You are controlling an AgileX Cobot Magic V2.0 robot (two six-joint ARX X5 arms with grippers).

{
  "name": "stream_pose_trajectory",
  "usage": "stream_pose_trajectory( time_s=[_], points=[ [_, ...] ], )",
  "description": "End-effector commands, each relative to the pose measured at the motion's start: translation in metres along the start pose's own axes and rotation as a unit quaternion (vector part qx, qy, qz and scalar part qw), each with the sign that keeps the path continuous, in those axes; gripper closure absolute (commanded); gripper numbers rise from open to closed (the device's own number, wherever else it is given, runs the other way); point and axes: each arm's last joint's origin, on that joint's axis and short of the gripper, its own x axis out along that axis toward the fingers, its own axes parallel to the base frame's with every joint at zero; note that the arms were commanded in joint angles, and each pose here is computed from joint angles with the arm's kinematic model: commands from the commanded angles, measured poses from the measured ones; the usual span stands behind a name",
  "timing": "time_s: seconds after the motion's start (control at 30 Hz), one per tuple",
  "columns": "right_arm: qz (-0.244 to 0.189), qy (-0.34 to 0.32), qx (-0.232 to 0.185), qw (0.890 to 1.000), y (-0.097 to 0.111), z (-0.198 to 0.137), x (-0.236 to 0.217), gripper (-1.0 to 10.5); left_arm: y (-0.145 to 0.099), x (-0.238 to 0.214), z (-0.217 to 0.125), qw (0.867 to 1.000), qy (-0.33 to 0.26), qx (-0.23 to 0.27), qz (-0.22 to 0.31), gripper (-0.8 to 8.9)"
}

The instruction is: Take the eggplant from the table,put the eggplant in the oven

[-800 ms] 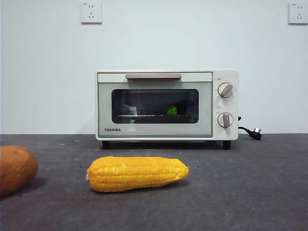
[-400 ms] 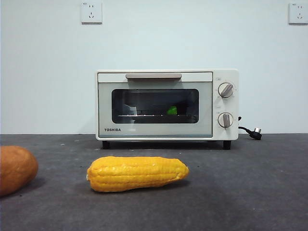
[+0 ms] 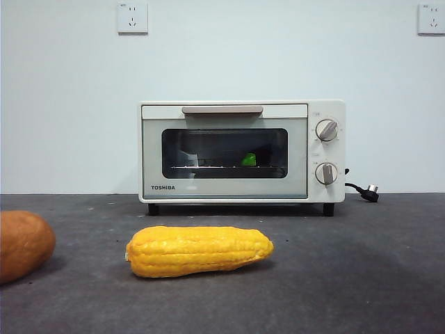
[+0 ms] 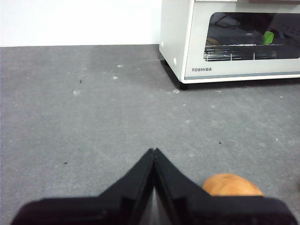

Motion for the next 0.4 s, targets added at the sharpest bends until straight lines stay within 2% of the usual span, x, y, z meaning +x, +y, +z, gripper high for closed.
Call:
stream_pose_trajectory(
  time_s=[0.03, 0.4],
  points=[
    [-0.001, -0.006, 0.006, 1.0, 0.0, -0.014, 0.0, 9.5, 0.0, 0.001, -0.002, 1.0, 0.0, -0.003, -0.001, 8.16],
    [-0.003, 0.009, 0.004, 1.0, -0.001, -0.038, 0.006, 9.5, 0.0, 0.001, -0.003, 1.0, 0.005, -0.004, -0.001, 8.16]
  ],
)
